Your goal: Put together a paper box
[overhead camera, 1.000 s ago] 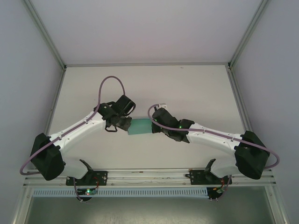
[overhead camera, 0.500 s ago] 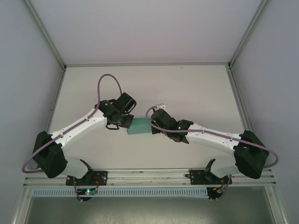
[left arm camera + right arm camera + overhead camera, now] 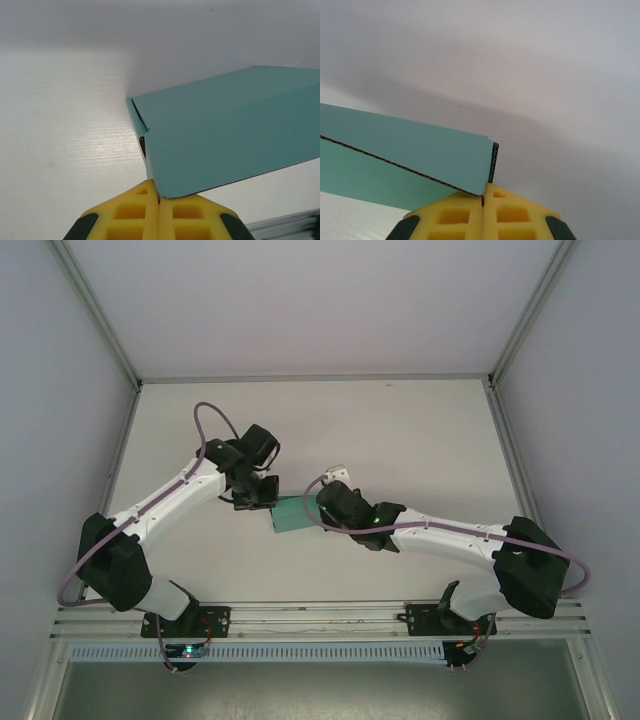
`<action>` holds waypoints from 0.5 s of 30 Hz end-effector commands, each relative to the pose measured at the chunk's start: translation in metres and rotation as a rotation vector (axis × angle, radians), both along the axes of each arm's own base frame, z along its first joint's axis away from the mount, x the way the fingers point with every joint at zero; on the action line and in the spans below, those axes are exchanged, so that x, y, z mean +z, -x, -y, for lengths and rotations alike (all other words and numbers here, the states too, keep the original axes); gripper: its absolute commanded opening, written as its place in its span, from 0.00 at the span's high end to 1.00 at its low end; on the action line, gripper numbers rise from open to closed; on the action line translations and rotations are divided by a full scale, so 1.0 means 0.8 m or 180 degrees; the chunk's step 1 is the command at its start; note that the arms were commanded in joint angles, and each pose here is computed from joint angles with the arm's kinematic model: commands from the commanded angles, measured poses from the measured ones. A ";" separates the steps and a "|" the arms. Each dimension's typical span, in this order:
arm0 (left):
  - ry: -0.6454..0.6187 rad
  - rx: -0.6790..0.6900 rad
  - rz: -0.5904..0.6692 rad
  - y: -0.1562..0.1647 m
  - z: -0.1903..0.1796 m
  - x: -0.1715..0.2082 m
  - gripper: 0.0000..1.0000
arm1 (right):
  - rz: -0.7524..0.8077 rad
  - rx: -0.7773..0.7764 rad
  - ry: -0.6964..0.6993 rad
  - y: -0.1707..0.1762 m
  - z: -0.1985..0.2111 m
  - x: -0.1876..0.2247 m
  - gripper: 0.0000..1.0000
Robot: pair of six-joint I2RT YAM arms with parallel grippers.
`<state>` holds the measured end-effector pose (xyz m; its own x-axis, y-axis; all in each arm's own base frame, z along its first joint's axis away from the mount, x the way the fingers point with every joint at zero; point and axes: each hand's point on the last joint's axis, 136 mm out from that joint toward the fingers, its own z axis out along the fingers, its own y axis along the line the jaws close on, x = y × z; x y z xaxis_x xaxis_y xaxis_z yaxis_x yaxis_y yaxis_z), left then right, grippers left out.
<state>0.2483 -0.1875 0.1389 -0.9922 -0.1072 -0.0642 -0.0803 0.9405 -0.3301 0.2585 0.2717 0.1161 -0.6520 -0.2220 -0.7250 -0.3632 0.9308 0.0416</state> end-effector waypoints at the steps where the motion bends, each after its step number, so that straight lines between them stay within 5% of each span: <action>1: 0.0346 0.0307 -0.0390 0.003 0.012 -0.013 1.00 | -0.0427 0.0185 0.0563 0.038 0.028 -0.064 1.00; 5: 0.0594 0.0453 -0.0510 0.000 0.009 -0.008 1.00 | -0.0452 0.0181 0.0583 0.039 0.031 -0.069 1.00; 15: 0.0444 0.0416 -0.0589 -0.002 -0.005 -0.013 1.00 | -0.0520 0.0208 0.0639 0.042 0.030 -0.078 1.00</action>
<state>0.2569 -0.1878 0.1431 -0.9705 -0.2315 0.0681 -0.2363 0.8548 -0.4620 0.2611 0.2726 0.1144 -0.6362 -0.2286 -0.7369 -0.3622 0.9318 0.0235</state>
